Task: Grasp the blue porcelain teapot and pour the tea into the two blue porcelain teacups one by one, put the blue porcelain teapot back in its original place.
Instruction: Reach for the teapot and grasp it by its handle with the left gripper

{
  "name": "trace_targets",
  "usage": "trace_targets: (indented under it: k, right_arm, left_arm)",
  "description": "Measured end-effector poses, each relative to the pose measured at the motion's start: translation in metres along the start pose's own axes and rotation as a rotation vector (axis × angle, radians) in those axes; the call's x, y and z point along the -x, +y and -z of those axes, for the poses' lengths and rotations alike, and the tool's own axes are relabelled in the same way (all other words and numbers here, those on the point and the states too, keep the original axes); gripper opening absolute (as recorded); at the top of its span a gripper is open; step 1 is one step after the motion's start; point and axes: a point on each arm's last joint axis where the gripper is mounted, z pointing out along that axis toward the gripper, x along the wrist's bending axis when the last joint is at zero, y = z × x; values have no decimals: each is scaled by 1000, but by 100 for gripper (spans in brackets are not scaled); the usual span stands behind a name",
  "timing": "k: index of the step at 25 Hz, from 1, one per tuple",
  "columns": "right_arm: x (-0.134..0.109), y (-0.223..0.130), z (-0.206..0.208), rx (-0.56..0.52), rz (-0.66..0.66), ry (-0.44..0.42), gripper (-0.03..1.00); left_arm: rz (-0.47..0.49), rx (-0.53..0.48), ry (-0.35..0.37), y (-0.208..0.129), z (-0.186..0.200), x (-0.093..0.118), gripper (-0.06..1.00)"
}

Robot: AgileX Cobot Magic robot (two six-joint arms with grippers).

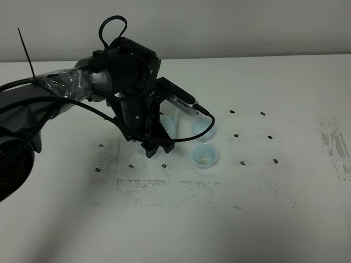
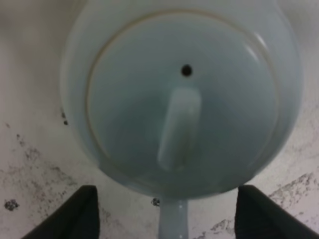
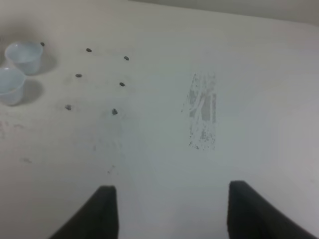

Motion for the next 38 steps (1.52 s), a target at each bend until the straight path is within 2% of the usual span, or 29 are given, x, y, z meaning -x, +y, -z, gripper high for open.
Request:
trace_targets:
  k: [38]
  right_arm:
    - [0,0,0,0,0,0,50]
  left_arm:
    - [-11,49,6,6,-5,0,56]
